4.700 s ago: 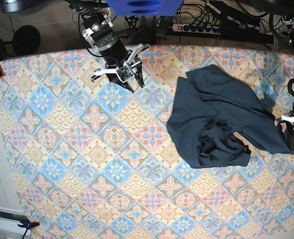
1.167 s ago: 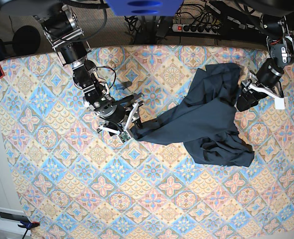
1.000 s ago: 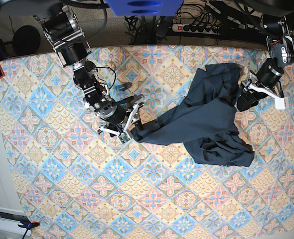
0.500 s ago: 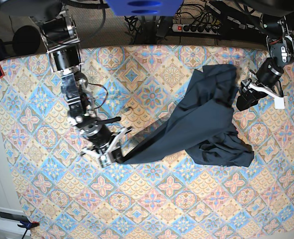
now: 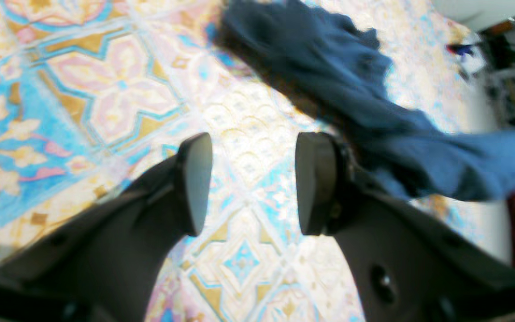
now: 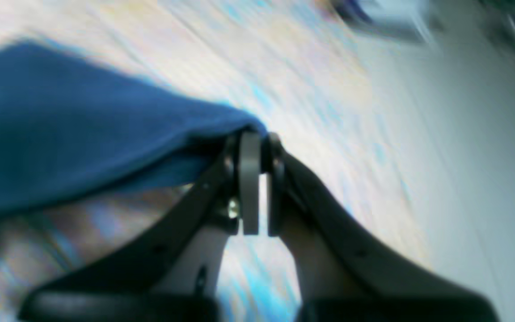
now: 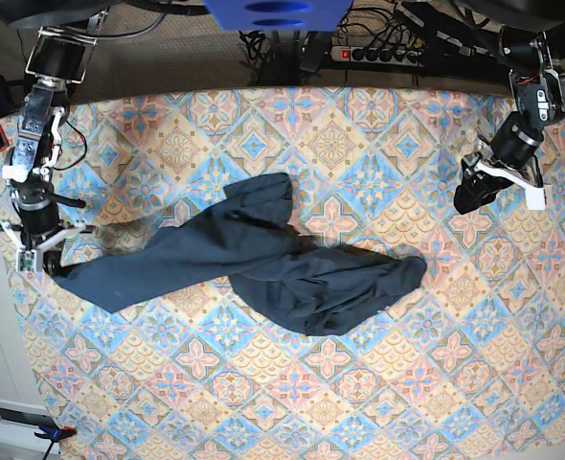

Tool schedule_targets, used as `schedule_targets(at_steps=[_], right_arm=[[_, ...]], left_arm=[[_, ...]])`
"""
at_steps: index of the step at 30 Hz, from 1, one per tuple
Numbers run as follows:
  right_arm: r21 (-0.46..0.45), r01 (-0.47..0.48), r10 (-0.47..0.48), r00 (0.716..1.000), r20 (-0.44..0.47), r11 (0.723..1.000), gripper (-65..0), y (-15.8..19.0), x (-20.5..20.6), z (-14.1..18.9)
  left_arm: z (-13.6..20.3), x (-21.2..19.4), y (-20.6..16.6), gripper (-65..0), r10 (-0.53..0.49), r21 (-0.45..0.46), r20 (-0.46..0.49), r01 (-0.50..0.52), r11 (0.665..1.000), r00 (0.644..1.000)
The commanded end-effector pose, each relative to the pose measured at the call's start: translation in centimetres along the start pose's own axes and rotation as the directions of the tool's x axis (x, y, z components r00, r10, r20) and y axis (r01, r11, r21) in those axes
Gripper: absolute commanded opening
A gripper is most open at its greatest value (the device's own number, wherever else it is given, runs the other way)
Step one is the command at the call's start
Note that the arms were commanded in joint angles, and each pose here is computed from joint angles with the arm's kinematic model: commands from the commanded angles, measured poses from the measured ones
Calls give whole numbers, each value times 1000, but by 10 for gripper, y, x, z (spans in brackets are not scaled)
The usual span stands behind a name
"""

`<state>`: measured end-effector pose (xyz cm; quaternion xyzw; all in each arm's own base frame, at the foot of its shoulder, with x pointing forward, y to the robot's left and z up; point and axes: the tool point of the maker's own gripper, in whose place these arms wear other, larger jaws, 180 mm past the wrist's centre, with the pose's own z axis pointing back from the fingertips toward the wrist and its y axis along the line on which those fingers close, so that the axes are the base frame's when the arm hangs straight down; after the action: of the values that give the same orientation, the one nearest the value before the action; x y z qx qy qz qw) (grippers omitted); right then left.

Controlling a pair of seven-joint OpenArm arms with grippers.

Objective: Layout the t-shirt on the table in an organized manner, then fold the t-shirt properly
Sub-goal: 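Stretch the shirt between grippers, then release both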

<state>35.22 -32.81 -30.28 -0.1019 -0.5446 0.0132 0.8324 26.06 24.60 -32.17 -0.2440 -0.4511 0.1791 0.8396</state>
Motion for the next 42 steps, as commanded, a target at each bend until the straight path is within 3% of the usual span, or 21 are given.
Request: schedule_targets(at_steps=[1,5,11,16,20,27,32,35,38,40,42], right_arm=[[-42,6,-2,996,86,999,-650,-20,28,4],[-150,44,-39,999,35,988,-650,-64,7,22],[-152,16,-23,999,-43,988,-647,-64,-22,37],[-93,-66,69,997,23,993,-529,-36,7,53],[-1,-125,125,988,90,992,-433,6,31,58],[126,-165,150,982,115,978,-438,58,34,58],[166,-177,156,979,131,970,-438,75,37,60],[168,-178,156,979,133,970,-438,75,37,60],[168,-178,156,979,134,970,-438,76,38,60],[168,-178,156,979,134,970,-438,76,38,60],[168,-178,156,979,134,970,-438,76,38,60]], left_arm=[[0,10,-5,-353,-24,-14,31,25,1000,999],[-11,9,-7,-353,-62,24,52,60,998,997],[-43,3,-36,-353,-171,-3,30,171,985,985],[-77,-2,-70,-353,-239,-53,19,240,969,971],[-112,-15,-78,-353,-195,-67,-22,193,979,981],[-167,-38,-104,-353,-53,-118,-100,41,992,994],[-207,-48,-130,-354,58,-148,-120,-75,986,991],[-218,-53,-149,-436,85,-182,-141,-110,977,986],[-217,-46,-158,-648,71,-220,-124,-98,971,990],[-216,-38,-151,-645,67,-209,-104,-88,974,992],[-202,-2,-121,-639,46,-166,-22,-49,985,999]])
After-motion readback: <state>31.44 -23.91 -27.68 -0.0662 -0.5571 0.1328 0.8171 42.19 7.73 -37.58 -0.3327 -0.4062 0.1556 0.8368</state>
